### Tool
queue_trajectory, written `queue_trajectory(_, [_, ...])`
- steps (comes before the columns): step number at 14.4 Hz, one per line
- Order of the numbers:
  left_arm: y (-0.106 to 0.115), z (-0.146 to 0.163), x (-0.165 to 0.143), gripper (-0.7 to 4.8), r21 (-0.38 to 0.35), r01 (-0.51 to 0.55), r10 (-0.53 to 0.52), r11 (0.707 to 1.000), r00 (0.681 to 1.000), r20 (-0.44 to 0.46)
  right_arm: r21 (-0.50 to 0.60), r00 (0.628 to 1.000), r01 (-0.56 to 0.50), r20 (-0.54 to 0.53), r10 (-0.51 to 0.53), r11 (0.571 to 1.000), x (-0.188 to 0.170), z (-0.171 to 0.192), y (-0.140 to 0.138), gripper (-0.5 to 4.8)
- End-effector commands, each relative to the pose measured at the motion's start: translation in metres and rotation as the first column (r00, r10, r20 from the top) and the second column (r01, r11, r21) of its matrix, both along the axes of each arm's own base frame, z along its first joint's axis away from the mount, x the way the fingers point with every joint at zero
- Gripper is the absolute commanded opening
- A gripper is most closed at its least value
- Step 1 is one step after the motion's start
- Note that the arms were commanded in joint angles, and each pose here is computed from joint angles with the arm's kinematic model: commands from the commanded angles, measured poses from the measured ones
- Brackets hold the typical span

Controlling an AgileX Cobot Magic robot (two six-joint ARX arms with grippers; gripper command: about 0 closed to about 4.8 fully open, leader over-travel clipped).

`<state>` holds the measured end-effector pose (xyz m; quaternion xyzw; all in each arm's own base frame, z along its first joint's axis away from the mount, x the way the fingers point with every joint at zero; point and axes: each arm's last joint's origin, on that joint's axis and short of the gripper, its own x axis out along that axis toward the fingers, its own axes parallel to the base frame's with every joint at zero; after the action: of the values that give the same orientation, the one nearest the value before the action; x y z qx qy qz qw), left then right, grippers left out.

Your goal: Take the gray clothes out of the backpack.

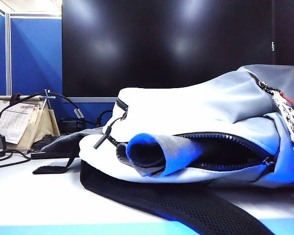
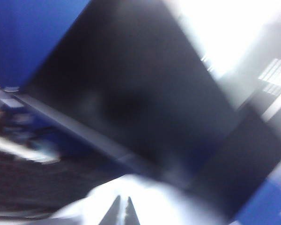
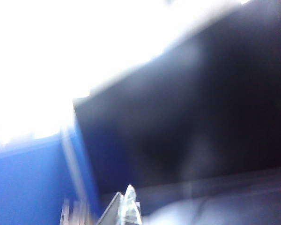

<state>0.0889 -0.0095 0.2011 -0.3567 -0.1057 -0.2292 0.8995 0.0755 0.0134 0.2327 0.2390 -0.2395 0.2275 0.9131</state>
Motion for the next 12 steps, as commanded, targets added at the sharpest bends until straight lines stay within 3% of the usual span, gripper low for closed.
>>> queue_trajectory(1, [0.000,0.009,-0.004,-0.01,-0.190,0.083,-0.078,0.978,0.996,0.032,0.060,0.995,-0.005,0.102,-0.001,0.998,-0.011,0.049,-0.002,-0.08])
queue_trajectory(3, [0.000,0.016,-0.008,-0.02,-0.192,0.104,-0.085,0.976,0.991,0.104,-0.013,0.989,-0.106,0.101,0.107,0.994,0.001,0.093,0.003,-0.08])
queue_trajectory(5, [0.000,0.016,-0.008,-0.02,-0.166,0.091,-0.072,0.982,0.990,0.119,-0.104,0.960,-0.278,-0.008,0.279,0.955,0.042,0.127,0.016,-0.08])
queue_trajectory(7, [0.000,0.014,-0.007,-0.02,-0.158,0.082,-0.067,0.984,0.993,0.101,-0.087,0.889,-0.447,-0.150,0.432,0.890,0.095,0.136,0.054,-0.08])
queue_trajectory(9, [0.000,0.013,-0.007,-0.02,-0.101,0.073,-0.063,0.992,0.993,0.103,-0.139,0.855,-0.497,-0.244,0.457,0.856,0.135,0.125,0.105,0.05])
queue_trajectory(10, [-0.001,0.010,-0.005,-0.02,-0.066,0.053,-0.048,0.996,0.995,0.084,-0.203,0.808,-0.559,-0.351,0.473,0.804,0.167,0.097,0.151,1.42])
queue_trajectory(11, [0.000,0.007,-0.003,-0.01,-0.055,0.037,-0.034,0.998,0.998,0.052,-0.198,0.763,-0.600,-0.433,0.480,0.775,0.184,0.075,0.175,3.14])
queue_trajectory(12, [0.000,0.005,-0.002,-0.01,-0.049,0.033,-0.032,0.998,0.999,0.028,-0.196,0.734,-0.608,-0.509,0.450,0.769,0.193,0.054,0.190,3.92])
